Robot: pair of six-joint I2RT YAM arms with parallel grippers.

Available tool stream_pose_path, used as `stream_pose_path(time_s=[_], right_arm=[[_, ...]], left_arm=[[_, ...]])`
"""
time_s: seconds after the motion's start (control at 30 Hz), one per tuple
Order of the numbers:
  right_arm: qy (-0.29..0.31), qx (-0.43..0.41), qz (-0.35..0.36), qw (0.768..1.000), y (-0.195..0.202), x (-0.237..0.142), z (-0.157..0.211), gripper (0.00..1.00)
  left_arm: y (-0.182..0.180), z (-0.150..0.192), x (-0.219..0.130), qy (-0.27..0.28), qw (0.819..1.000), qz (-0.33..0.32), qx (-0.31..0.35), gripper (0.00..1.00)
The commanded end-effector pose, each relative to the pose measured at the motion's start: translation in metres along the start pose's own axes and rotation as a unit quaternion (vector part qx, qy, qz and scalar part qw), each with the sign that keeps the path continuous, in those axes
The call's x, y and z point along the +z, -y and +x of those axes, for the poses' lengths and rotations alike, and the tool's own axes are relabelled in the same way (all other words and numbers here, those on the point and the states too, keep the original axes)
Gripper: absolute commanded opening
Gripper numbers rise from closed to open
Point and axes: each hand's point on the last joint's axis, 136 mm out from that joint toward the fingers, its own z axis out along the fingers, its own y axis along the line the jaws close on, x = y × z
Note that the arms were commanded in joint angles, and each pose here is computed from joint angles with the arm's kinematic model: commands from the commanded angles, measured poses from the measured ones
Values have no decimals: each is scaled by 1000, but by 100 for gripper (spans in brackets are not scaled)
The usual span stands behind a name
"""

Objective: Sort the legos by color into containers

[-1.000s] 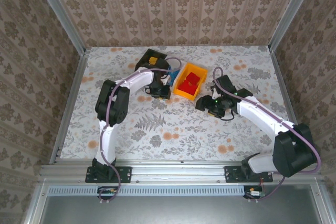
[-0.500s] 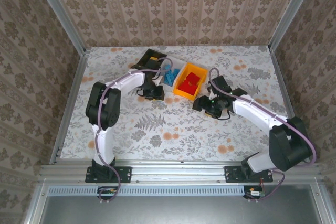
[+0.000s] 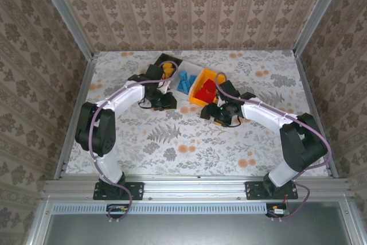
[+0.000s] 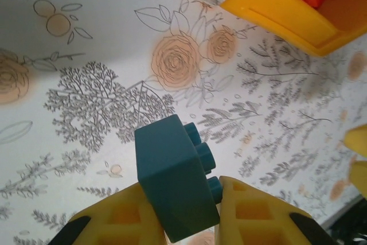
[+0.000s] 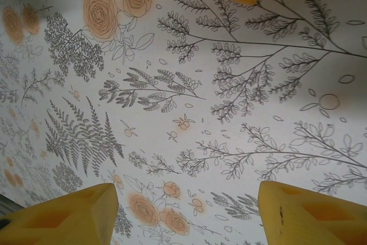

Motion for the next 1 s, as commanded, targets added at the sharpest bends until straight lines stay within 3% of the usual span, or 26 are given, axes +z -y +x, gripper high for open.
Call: stream_pose_path(time_s=[0.0, 0.37, 0.7, 0.97], right_arm=[[-4, 2, -12, 1000, -14, 3, -2, 67], [-10, -2, -10, 1000, -21, 6, 2, 68], [2, -9, -5, 1000, -20, -4, 9, 68], [18, -9, 4, 1000, -10, -17, 16, 69]], left_arm=[[10, 0, -20, 18, 999, 43, -19, 20], [39, -14, -59, 68, 985, 156, -43, 20], [74, -64, -82, 112, 962, 240, -65, 20], [90, -105, -84, 132, 953, 261, -74, 20]])
